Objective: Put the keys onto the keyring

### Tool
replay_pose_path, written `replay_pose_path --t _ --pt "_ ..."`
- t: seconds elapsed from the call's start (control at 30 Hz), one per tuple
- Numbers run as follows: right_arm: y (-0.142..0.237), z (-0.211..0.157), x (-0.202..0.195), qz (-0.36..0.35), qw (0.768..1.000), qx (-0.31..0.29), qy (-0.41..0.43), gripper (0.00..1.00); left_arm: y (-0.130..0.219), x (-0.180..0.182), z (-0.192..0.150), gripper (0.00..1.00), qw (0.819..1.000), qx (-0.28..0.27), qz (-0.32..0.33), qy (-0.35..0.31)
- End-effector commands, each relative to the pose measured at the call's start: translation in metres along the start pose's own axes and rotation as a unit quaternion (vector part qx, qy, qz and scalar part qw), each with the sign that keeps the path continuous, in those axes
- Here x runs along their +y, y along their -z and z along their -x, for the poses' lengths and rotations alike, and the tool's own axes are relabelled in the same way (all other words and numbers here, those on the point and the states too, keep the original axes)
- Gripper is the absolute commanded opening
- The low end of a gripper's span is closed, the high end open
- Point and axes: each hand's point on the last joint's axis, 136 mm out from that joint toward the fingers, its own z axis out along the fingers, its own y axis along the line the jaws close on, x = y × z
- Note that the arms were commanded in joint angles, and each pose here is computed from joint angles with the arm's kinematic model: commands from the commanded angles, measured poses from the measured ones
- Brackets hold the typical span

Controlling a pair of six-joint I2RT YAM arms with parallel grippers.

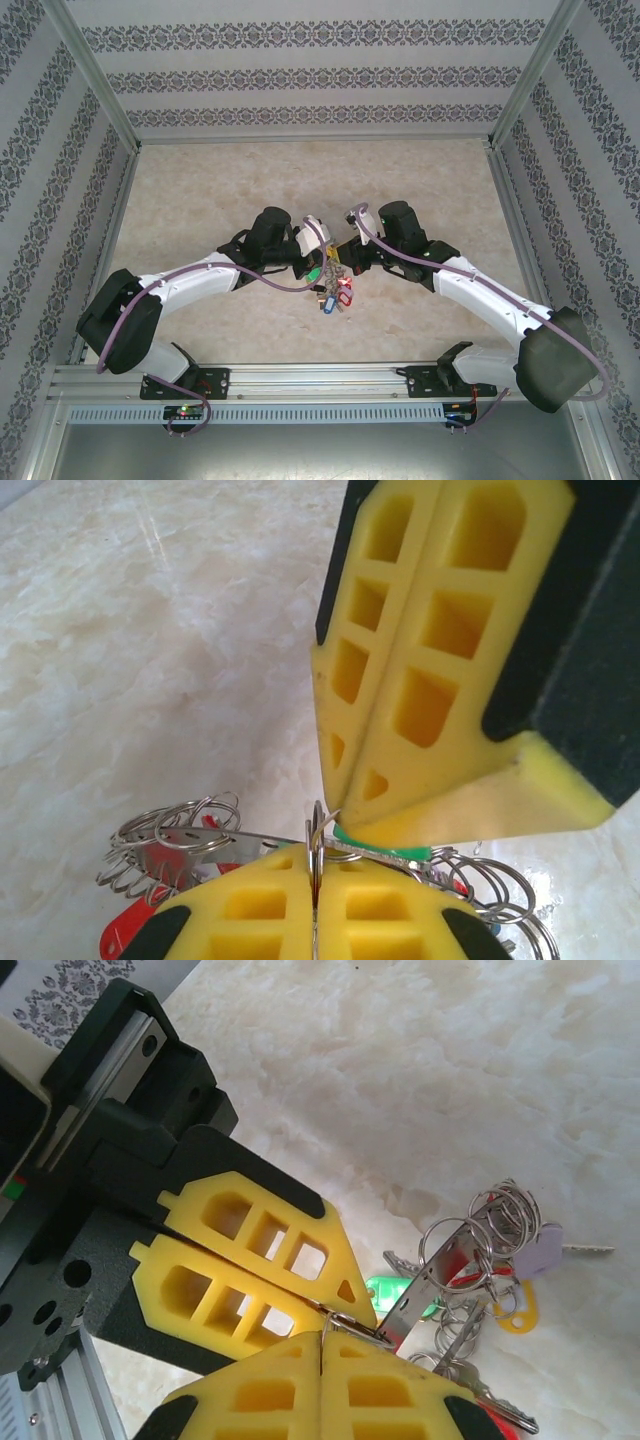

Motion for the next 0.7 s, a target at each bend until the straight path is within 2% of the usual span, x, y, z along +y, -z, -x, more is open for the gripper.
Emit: replay_pose_path --t 0.0,0.1,0.47,0.67 --pt "0.007 0.006 0.002 -0.024 0.999 -0.008 0.021 0.00 0.002 0.007 0.023 0.01 0.999 -0.023 0.021 -0.025" --pt "0.011 0.005 -0.012 -0.053 0.998 -0.013 0.016 0.00 0.003 0.008 0.021 0.00 0.999 -0.022 0.026 -0.024" --pt "0.013 0.007 -0.015 -0.058 0.998 -0.014 0.012 0.00 0.001 0.002 0.029 0.00 0.998 -0.054 0.007 -0.016" --pt "0.015 0.011 -0.017 -0.062 0.998 -0.027 0.015 0.00 0.000 0.002 0.029 0.00 0.998 -0.054 0.006 -0.013"
